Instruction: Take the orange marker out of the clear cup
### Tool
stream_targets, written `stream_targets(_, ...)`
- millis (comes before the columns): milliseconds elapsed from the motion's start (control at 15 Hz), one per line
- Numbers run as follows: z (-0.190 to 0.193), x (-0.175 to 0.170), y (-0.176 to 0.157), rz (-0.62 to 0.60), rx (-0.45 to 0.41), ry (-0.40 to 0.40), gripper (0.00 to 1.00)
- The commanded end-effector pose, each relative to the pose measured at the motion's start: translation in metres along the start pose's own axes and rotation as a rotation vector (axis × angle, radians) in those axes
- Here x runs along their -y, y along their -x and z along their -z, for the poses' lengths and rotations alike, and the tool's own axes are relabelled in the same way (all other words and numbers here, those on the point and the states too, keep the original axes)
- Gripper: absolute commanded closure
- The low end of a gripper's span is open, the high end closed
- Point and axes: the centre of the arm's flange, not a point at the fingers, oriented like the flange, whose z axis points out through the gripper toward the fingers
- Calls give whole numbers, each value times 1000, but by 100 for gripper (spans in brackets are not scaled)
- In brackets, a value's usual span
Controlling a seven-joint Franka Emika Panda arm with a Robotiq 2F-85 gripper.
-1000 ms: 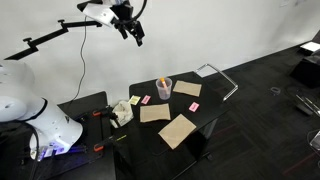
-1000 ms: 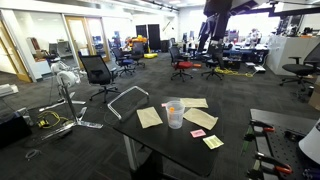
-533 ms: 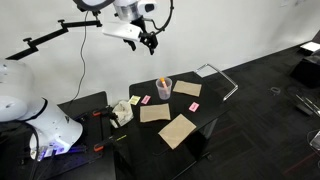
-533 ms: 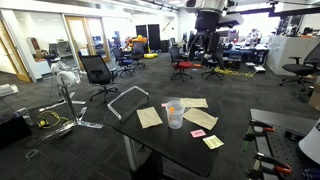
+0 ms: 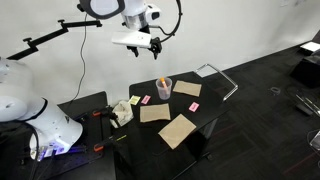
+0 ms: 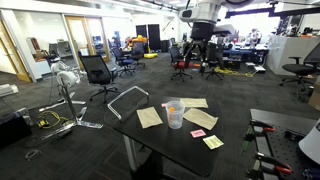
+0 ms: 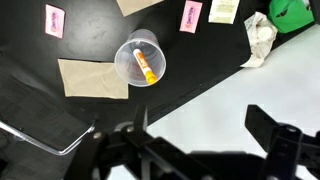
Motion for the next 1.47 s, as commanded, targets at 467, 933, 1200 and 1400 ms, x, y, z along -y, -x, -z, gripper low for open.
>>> stream_targets(467,-14,-12,-7,69,-109,-22,0)
stream_targets(933,-36,-41,-7,296,-253,-41,0)
stream_targets(1200,-48,-57,-3,416,-275,-52,0)
stream_targets(1400,-54,-67,4,487,-259,-85,0)
